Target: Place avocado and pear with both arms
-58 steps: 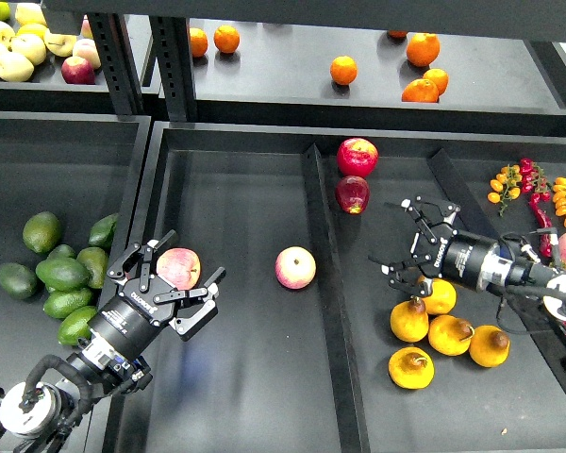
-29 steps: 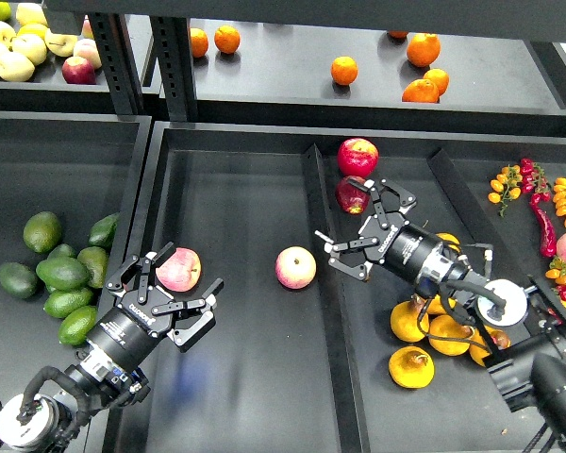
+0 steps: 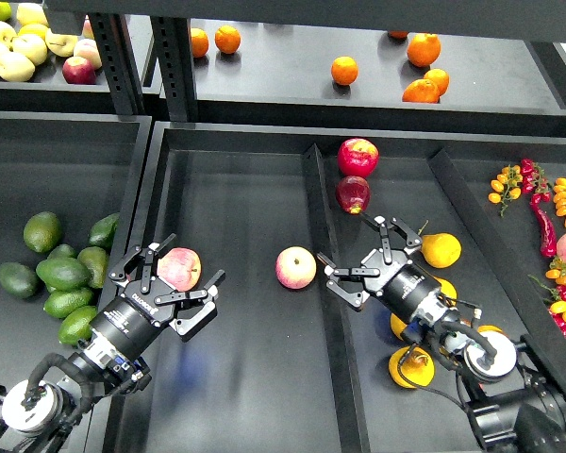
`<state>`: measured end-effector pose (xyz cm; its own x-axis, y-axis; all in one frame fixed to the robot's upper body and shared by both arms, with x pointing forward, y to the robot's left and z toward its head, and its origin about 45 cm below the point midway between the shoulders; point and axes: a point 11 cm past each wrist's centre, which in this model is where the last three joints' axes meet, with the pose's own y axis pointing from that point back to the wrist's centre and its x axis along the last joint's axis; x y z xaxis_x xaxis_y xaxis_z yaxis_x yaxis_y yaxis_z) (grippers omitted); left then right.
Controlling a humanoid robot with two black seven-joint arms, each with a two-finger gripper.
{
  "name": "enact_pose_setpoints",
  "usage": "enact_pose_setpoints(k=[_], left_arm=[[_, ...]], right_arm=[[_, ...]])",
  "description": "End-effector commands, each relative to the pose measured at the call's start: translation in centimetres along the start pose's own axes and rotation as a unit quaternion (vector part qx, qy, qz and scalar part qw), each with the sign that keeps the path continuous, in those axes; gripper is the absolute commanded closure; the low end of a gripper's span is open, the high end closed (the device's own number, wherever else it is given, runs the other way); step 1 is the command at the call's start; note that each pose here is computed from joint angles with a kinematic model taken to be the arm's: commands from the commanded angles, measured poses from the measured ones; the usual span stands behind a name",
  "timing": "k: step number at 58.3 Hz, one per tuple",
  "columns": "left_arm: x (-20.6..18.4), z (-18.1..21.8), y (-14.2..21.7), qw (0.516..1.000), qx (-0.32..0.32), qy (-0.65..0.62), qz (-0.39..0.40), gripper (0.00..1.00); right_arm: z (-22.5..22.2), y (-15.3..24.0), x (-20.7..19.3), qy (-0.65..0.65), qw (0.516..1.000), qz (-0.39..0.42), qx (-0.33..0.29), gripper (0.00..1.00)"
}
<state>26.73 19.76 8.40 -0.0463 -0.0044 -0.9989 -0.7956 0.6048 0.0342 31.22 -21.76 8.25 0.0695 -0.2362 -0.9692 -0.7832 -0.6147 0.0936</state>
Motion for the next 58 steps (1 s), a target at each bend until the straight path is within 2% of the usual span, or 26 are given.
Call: enact_pose_setpoints(k=[1, 13, 18, 23, 27, 32, 38, 48, 58], left_arm=[[0.5, 0.4, -0.1, 1.0, -0.002, 0.001, 0.008, 0.01], [1.9, 0.3, 0.1, 0.999, 0.001, 0.006, 0.032, 0.01], [2.3, 0.1, 0.2, 0.999, 0.003, 0.008, 0.038, 0.01], [2.3, -0.1, 0.1, 0.999, 0.007, 0.008, 0.037, 0.01], [2.0, -0.1, -0.2, 0.999, 0.011, 0.005, 0.034, 0.01], [1.1, 0.0, -0.9, 1.0, 0.014, -0.002, 0.022, 0.01], [0.1, 0.1, -1.7, 1.0, 0.019, -0.01, 0.007, 0.01], [-2.7, 1.3, -4.1, 0.999, 0.025, -0.035, -0.026, 0.01], [-5.6, 4.0, -6.4, 0.997, -0.009, -0.058, -0.056, 0.01]], right_arm=[[0.3, 1.0, 0.0, -0.023, 0.999, -0.014, 0.024, 0.01], [2.1, 2.9, 1.4, -0.05, 0.998, 0.001, 0.029, 0.01], [4.5, 4.5, 2.6, -0.067, 0.997, 0.02, 0.014, 0.01], [5.2, 4.4, 2.4, -0.068, 0.998, 0.017, 0.009, 0.01], [4.8, 4.1, 1.8, -0.064, 0.998, 0.009, 0.028, 0.01], [3.2, 3.5, 0.5, -0.055, 0.995, -0.012, 0.083, 0.01], [2.1, 3.2, -0.8, -0.054, 0.992, -0.032, 0.114, 0.01], [1.3, 2.9, -2.1, -0.055, 0.989, -0.055, 0.125, 0.01], [0.6, 1.9, -3.0, -0.048, 0.989, -0.065, 0.124, 0.01]])
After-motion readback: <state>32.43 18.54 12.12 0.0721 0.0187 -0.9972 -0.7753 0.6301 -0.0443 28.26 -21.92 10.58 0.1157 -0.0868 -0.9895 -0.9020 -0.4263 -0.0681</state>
